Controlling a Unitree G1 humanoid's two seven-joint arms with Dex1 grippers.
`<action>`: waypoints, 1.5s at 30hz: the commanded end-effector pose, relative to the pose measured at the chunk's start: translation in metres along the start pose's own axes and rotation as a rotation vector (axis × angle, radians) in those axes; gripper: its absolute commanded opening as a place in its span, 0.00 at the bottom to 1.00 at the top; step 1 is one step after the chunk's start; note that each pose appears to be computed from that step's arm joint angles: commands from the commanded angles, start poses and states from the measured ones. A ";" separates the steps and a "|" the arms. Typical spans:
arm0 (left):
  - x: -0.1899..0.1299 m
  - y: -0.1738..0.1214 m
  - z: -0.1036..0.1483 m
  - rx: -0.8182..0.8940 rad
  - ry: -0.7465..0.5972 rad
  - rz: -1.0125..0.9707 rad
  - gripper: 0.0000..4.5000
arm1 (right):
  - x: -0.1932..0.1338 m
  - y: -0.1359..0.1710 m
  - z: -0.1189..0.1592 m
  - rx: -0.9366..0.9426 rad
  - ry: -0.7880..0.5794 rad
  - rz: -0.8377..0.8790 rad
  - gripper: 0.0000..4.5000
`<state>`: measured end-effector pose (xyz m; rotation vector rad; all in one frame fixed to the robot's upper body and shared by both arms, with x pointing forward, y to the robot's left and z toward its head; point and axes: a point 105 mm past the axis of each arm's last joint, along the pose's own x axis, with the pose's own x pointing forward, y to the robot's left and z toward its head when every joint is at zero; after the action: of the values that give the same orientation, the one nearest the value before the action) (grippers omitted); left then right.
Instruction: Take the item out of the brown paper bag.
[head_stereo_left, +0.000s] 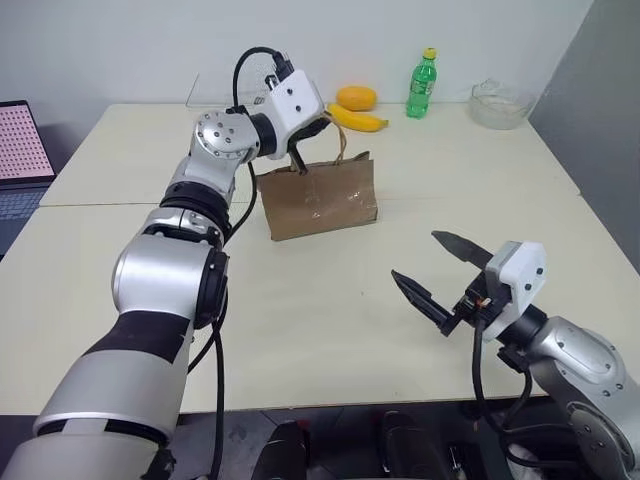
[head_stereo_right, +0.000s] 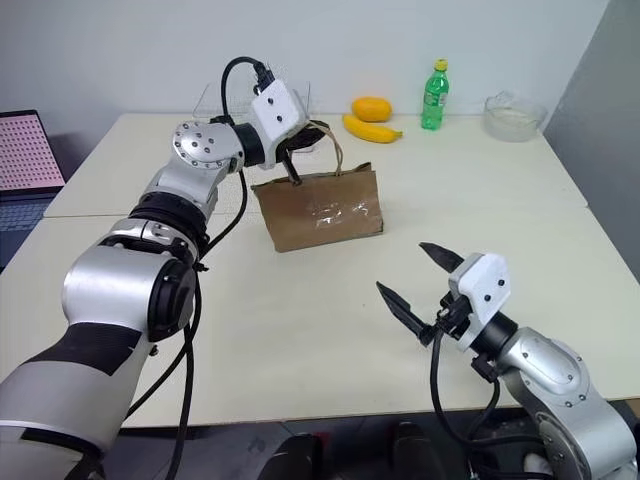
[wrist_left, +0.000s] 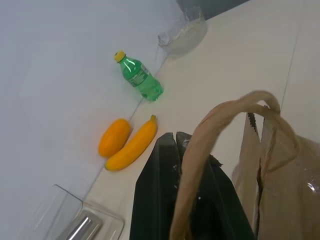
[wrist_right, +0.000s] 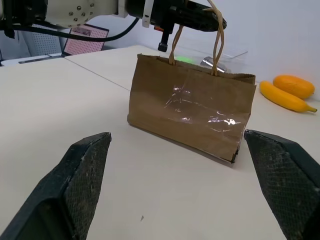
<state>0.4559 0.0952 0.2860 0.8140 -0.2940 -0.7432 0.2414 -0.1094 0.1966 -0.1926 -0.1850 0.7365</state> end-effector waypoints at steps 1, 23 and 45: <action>-0.005 0.012 0.003 0.035 0.000 0.048 0.00 | 0.000 0.002 0.007 -0.023 -0.027 0.001 1.00; -0.068 0.030 -0.024 -0.257 -0.124 0.014 0.92 | 0.012 0.004 -0.002 -0.017 -0.009 0.064 1.00; -0.071 -0.017 -0.005 -0.228 -0.215 -0.075 0.92 | 0.028 -0.004 0.001 -0.013 -0.017 0.113 1.00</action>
<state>0.4046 0.1488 0.2544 0.4686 -0.2905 -0.9025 0.2671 -0.0937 0.1925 -0.2035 -0.1582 0.8535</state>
